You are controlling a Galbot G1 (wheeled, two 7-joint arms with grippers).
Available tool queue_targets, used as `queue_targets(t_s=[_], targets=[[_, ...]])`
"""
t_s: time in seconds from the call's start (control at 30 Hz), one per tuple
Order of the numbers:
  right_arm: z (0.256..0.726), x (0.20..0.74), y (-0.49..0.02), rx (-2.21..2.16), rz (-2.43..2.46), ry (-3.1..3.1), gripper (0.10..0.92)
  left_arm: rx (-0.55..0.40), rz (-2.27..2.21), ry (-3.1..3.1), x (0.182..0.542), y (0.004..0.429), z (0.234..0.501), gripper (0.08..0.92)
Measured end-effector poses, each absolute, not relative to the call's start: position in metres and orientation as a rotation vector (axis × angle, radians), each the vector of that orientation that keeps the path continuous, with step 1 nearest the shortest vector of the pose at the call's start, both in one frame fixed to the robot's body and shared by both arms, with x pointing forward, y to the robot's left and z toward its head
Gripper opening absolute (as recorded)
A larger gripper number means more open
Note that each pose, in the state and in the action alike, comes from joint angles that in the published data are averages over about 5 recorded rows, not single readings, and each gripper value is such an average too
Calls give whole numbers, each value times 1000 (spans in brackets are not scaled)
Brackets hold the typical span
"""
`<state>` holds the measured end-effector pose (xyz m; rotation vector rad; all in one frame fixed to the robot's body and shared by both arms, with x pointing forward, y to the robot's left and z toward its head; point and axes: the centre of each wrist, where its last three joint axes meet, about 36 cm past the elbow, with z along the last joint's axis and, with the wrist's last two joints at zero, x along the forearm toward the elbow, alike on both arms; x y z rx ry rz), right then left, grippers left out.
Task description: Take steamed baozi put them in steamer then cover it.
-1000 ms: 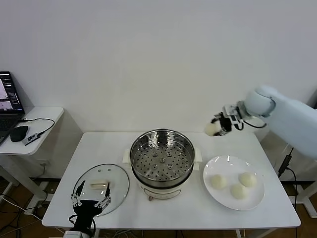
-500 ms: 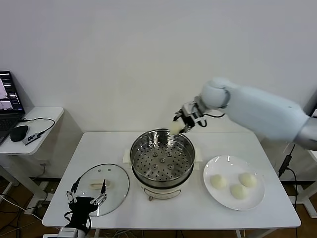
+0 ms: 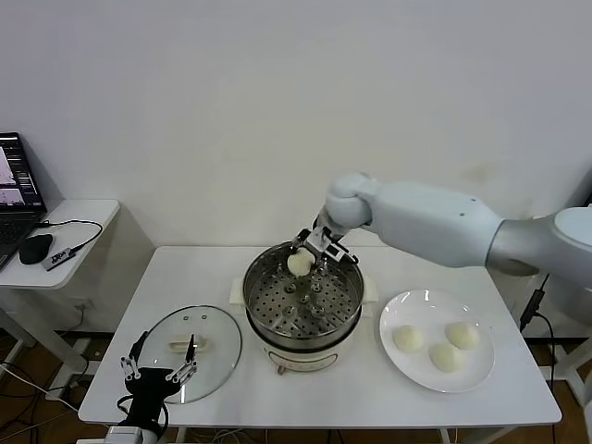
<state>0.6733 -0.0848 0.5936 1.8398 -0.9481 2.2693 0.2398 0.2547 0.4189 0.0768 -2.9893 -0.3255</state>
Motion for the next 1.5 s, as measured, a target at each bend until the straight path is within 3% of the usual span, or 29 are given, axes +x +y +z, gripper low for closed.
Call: queue_targets(t_s=[0.43, 0.73, 1.13, 1.5], targets=[[566, 685, -80, 1875, 2403, -776, 583, 79, -325, -2992, 240, 255, 420, 823], [568, 687, -83, 1892, 2414, -762, 803, 77, -321, -2997, 240, 253, 421, 823], [632, 670, -110, 1761, 2266, -957, 823, 53, -330, -3006, 239, 252, 426, 823], [681, 619, -190, 1467, 1926, -1293, 823, 23, -344, -3012, 243, 256, 436, 823]])
